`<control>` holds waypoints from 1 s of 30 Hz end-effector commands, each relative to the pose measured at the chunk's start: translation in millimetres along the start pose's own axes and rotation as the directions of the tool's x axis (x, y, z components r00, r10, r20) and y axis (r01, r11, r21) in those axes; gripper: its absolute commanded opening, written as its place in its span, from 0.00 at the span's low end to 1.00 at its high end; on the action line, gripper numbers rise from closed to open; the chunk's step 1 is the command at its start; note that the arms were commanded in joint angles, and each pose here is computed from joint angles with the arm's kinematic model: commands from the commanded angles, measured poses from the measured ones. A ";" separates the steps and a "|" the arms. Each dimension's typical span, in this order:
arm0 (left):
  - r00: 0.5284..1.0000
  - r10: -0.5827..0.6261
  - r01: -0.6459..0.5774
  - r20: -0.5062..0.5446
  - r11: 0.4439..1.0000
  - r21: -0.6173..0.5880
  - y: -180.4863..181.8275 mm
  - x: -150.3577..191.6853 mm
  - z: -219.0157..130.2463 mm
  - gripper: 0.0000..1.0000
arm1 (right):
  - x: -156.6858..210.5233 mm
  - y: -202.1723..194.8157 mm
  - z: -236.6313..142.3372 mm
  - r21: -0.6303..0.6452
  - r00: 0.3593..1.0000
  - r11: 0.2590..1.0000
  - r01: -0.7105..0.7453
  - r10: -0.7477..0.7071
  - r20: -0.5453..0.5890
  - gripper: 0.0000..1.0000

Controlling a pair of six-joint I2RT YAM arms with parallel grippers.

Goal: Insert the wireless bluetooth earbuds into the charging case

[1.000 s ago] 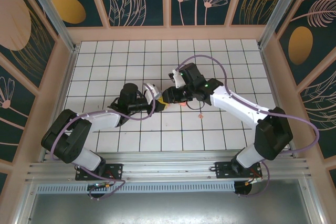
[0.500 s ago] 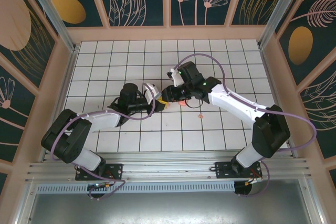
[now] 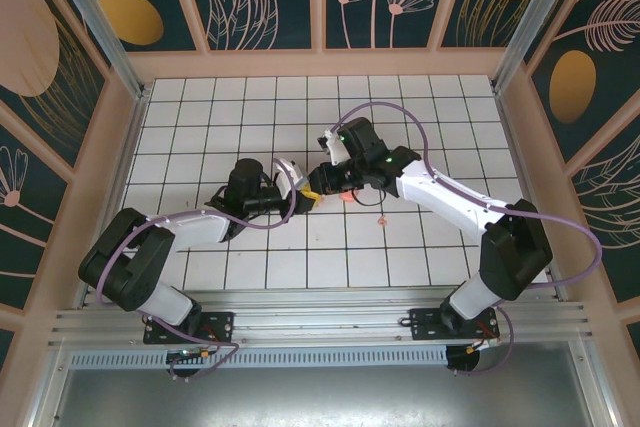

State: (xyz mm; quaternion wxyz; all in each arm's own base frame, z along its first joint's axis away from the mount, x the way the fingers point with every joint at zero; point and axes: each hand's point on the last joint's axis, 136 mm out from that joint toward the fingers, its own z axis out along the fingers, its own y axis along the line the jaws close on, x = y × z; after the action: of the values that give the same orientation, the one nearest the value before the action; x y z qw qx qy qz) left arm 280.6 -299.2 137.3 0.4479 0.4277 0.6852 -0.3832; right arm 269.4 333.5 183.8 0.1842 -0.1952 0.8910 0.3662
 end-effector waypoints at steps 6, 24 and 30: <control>0.996 0.048 -0.050 0.075 0.999 0.021 -6.7 -21.6 -2.4 0.18 | -11.1 10.8 -20.4 -0.048 0.994 0.998 0.033 -0.028 0.105 0.16; 0.972 0.090 -0.091 0.215 0.996 -0.004 -12.1 -28.5 -11.7 0.18 | -15.7 43.9 -52.2 -0.359 0.974 0.930 0.081 0.003 0.227 0.15; 0.975 0.077 -0.070 0.210 0.997 -0.040 -5.2 -27.0 -10.6 0.18 | -12.9 36.2 -59.0 -0.366 0.974 0.929 0.057 0.029 0.226 0.15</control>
State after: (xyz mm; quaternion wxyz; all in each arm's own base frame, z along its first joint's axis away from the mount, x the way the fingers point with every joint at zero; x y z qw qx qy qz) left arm 276.9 -297.1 159.0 0.5212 0.4095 0.6332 -0.3997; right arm 253.2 323.3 229.3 0.2303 -0.1871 0.7991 0.5229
